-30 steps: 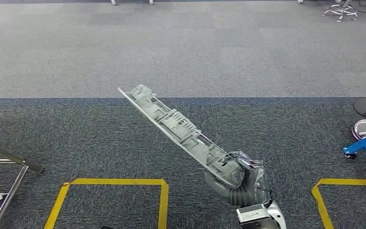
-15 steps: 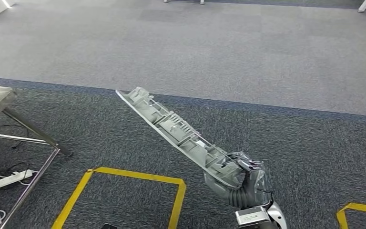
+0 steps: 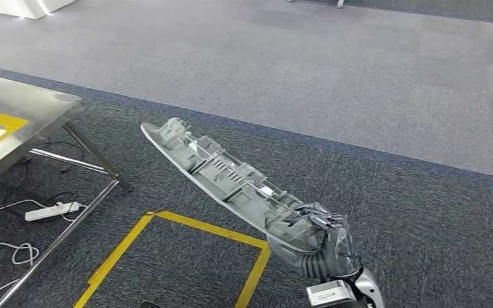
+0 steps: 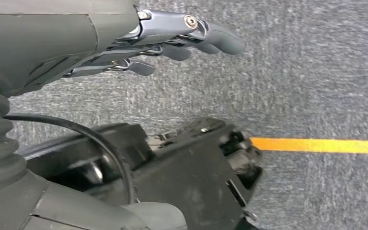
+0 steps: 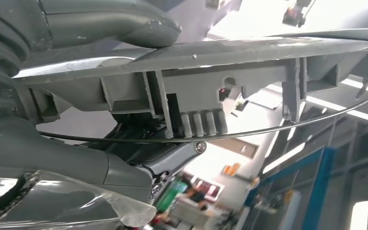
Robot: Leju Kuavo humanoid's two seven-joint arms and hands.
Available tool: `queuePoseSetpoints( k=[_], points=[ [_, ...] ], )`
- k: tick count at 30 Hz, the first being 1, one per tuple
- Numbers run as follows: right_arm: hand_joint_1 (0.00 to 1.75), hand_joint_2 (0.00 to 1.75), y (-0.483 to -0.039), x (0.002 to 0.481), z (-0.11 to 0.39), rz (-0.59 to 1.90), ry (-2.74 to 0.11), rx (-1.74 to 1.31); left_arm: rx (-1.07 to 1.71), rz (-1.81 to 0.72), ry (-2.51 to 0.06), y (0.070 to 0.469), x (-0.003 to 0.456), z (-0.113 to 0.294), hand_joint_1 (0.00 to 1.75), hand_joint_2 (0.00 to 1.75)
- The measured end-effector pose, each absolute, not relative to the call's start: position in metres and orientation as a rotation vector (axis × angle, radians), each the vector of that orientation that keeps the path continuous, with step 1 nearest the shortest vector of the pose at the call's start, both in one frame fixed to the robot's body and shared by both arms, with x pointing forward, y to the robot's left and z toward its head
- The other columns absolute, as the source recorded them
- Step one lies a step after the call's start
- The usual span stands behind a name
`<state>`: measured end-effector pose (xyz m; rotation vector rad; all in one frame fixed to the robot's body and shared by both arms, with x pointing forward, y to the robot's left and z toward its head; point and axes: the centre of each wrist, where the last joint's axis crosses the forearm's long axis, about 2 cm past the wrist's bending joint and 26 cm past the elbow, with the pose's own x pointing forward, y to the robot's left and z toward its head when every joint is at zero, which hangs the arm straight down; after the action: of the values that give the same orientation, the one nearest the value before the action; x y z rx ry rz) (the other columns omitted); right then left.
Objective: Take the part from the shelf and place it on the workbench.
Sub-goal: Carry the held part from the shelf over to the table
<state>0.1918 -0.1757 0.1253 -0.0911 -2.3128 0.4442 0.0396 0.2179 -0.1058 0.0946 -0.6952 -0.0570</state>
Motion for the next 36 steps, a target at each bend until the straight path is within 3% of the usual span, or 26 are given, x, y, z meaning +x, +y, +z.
queuePoseSetpoints(
  k=[9,21,36],
  points=[
    [1.75,1.75,-0.168,0.192,0.130,0.483,-2.346,-0.005,0.094,-0.069,-0.703,0.219,0.043,-0.105,0.00,1.75],
    [1.75,1.75,-0.144,0.190,0.158,0.520,-2.442,0.384,0.092,-0.096,-0.711,0.221,0.047,-0.105,0.00,1.75],
    [1.75,1.75,-0.141,0.193,0.172,0.545,-2.480,0.464,0.095,-0.101,-0.716,0.223,0.049,-0.105,0.00,1.75]
  ],
)
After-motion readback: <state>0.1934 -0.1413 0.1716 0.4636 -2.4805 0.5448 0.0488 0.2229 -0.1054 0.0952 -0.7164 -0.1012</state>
